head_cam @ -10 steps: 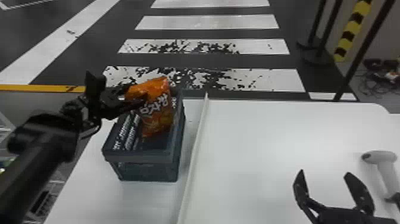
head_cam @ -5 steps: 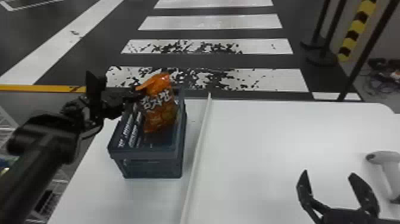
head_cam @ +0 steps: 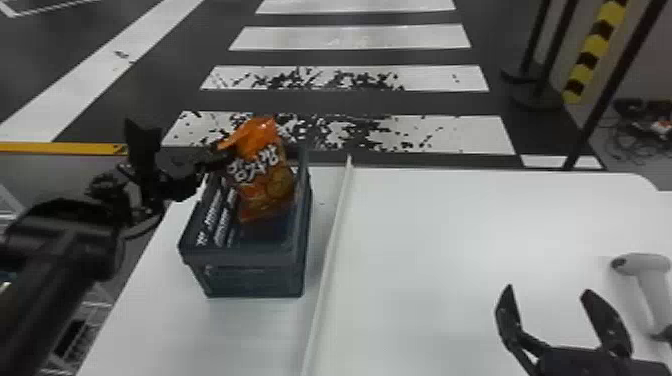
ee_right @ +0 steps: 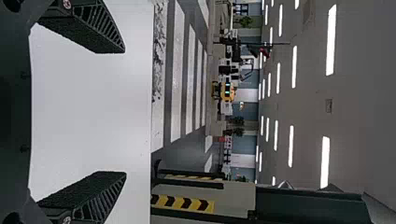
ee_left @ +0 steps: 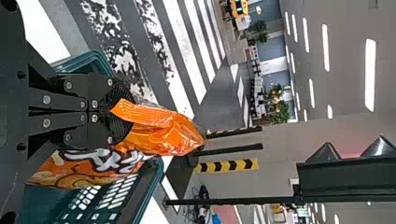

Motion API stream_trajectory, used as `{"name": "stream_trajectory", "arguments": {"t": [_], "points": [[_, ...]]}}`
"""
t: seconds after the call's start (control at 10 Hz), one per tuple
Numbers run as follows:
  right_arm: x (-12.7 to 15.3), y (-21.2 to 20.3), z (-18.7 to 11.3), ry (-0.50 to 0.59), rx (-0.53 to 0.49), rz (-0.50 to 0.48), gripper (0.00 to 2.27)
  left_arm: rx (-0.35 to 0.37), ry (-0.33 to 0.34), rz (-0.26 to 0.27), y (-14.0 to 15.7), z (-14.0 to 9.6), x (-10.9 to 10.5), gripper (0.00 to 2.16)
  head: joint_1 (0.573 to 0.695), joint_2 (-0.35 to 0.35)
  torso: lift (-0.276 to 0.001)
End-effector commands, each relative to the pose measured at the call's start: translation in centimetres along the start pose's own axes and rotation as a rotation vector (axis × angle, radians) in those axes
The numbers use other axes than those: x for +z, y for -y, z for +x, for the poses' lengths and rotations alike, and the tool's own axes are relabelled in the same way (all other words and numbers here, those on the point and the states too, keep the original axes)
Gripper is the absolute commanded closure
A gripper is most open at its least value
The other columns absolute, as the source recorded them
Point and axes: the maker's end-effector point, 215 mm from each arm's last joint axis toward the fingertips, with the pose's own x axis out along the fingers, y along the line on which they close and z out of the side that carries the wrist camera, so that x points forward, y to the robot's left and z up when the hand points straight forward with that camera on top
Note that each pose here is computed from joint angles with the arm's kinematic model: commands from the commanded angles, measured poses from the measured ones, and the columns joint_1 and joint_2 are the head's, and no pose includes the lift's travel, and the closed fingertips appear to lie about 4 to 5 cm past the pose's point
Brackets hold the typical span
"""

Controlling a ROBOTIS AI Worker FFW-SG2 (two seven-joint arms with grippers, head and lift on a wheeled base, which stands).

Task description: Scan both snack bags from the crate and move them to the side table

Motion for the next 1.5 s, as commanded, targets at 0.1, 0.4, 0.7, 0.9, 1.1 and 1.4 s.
{"name": "stream_trajectory", "arguments": {"t": [0.1, 0.4, 0.7, 0.9, 1.1, 1.4], "points": [[-0.5, 0.0, 0.2, -0.019, -0.001, -0.002, 0.06, 0.002, 0.021, -0.089, 0.9, -1.4, -0.3, 2.14, 0.695, 0.103, -0.099], [-0.7, -0.2, 0.4, -0.030, 0.002, -0.002, 0.06, 0.043, 0.010, -0.134, 0.9, -5.0, -0.8, 2.14, 0.695, 0.108, -0.099], [-0.9, -0.4, 0.5, -0.034, 0.006, -0.001, 0.06, 0.101, 0.038, -0.179, -0.6, -9.0, -0.6, 2.14, 0.695, 0.139, -0.099], [-1.1, -0.5, 0.3, -0.039, 0.008, -0.001, 0.06, 0.138, 0.096, -0.195, -2.0, -11.6, 1.2, 2.14, 0.695, 0.172, -0.099], [-1.1, -0.7, 0.2, -0.039, 0.011, -0.002, 0.06, 0.152, 0.133, -0.196, -2.6, -12.5, 2.5, 2.14, 0.695, 0.187, -0.099], [-1.2, -0.7, 0.1, -0.040, 0.012, -0.005, 0.06, 0.159, 0.252, -0.274, -3.4, -14.4, 5.4, 2.14, 0.695, 0.203, -0.099]]}}
